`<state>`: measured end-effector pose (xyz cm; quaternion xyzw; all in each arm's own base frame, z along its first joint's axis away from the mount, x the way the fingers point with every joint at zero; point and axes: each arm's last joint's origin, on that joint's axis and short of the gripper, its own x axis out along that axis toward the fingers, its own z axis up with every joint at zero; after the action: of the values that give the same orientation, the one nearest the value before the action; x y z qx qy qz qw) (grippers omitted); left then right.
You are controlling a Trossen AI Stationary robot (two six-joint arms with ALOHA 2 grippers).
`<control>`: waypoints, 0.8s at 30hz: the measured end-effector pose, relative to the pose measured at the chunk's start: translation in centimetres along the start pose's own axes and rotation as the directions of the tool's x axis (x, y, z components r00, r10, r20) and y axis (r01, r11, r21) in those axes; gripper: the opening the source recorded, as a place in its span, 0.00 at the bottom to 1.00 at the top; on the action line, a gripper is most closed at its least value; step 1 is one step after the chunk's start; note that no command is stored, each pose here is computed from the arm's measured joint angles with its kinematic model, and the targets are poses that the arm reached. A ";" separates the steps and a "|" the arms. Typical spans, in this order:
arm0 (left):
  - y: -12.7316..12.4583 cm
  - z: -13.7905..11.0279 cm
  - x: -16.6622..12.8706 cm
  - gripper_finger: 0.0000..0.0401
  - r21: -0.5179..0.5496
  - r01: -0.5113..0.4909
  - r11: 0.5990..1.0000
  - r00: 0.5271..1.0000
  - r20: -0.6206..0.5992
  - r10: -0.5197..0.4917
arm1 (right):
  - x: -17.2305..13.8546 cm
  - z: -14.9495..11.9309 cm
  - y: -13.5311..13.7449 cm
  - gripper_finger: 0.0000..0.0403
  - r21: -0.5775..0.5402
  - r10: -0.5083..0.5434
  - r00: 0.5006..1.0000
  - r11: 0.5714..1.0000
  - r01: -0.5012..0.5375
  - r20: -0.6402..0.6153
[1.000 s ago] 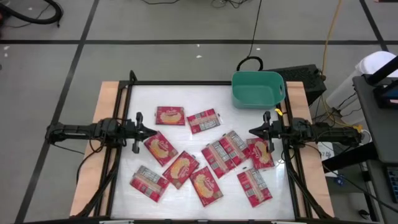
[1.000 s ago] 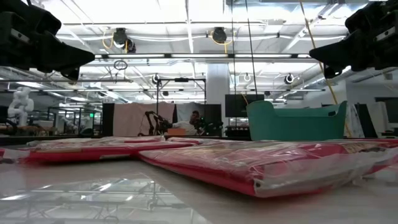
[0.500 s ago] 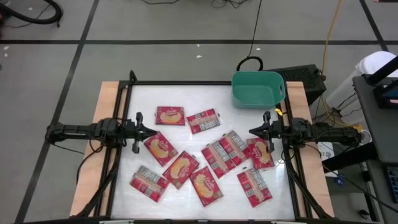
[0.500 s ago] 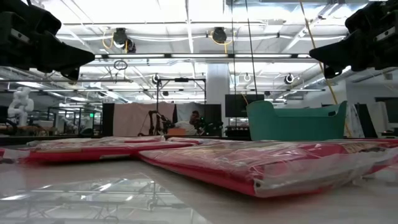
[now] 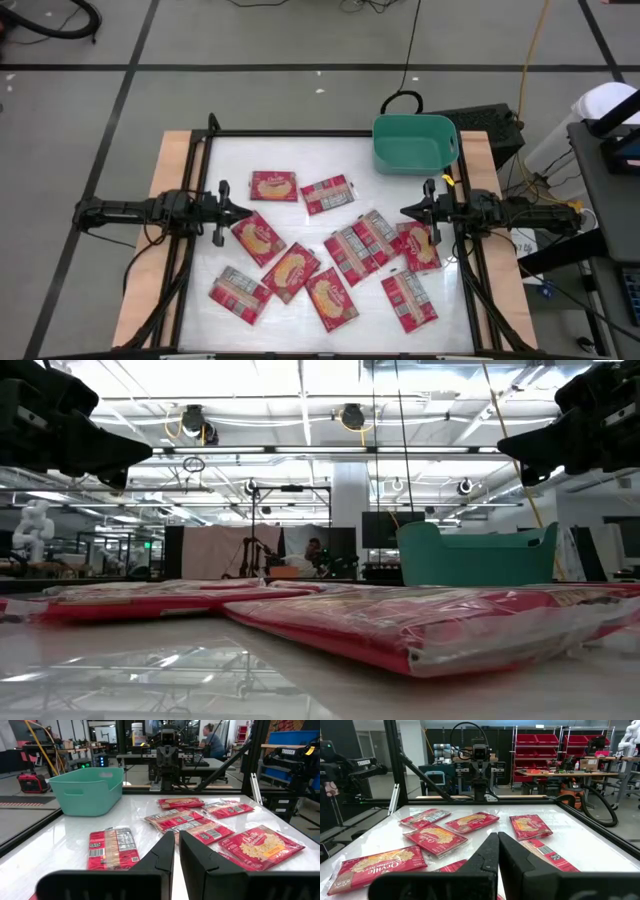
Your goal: Sort popcorn bags into baskets
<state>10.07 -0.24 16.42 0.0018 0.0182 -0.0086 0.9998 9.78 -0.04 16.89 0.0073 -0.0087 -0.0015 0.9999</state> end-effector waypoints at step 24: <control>0.0 0.1 0.0 0.08 0.089 -0.002 0.996 1.000 0.009 0.001 | 0.0 0.0 0.0 0.00 0.000 0.000 1.000 1.000 0.000 0.000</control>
<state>10.07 -0.24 16.49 0.0464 0.0133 -0.0086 0.9988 9.78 -0.04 16.90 0.0073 -0.0086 -0.0016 0.9999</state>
